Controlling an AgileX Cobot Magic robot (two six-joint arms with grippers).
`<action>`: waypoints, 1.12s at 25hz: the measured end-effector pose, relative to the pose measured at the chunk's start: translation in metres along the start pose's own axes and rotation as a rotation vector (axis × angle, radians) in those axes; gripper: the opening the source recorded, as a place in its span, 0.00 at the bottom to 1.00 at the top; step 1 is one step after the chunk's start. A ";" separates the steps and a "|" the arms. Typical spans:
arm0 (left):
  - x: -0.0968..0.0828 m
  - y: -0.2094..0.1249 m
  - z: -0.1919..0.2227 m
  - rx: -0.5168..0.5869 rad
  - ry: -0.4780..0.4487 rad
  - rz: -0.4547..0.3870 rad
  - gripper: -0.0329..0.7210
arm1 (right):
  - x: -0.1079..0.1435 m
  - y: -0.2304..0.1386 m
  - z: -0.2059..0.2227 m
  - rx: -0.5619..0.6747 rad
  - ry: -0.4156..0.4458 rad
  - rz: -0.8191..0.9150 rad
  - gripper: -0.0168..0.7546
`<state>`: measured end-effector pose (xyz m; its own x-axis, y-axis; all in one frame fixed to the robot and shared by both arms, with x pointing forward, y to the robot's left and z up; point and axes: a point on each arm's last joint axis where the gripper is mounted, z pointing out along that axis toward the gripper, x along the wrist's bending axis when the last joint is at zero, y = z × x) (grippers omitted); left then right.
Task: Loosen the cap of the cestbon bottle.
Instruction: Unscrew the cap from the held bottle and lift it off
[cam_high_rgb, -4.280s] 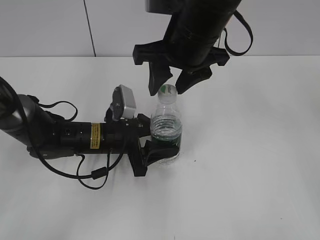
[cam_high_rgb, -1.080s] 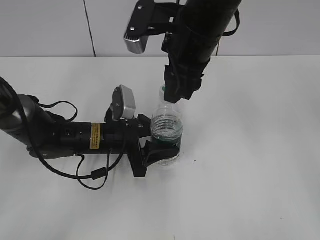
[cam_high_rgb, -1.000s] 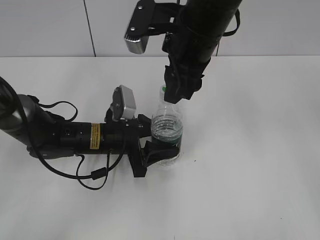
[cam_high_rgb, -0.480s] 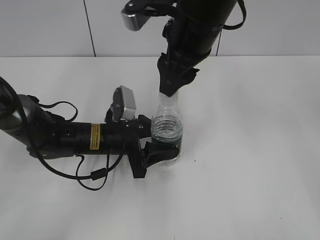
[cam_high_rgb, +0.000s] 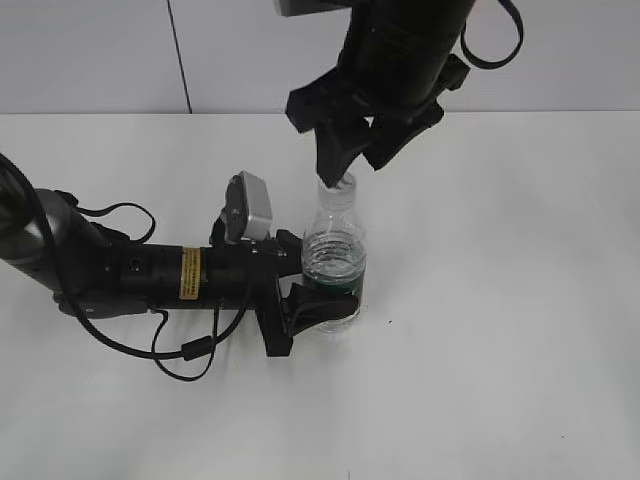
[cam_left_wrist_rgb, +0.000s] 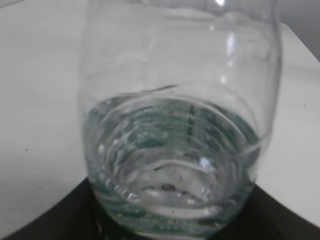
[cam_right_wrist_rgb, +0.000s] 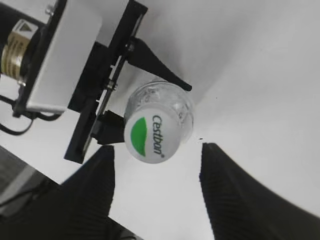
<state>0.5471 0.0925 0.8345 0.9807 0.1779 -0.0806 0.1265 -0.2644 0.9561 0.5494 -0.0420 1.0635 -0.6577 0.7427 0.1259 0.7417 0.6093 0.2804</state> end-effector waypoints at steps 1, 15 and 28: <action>0.000 0.000 0.000 0.000 0.000 0.000 0.59 | 0.000 0.001 -0.001 -0.004 0.000 0.046 0.57; 0.000 0.000 0.000 0.000 0.000 0.000 0.59 | 0.000 0.004 -0.001 -0.014 0.002 0.412 0.57; 0.000 0.000 0.000 0.000 0.000 0.000 0.59 | 0.000 0.009 0.022 0.006 0.020 0.463 0.57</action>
<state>0.5471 0.0925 0.8345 0.9807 0.1779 -0.0806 0.1265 -0.2644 0.9561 0.5586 -0.0301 1.0450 -0.2594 0.9316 0.2545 0.9586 0.2165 0.1848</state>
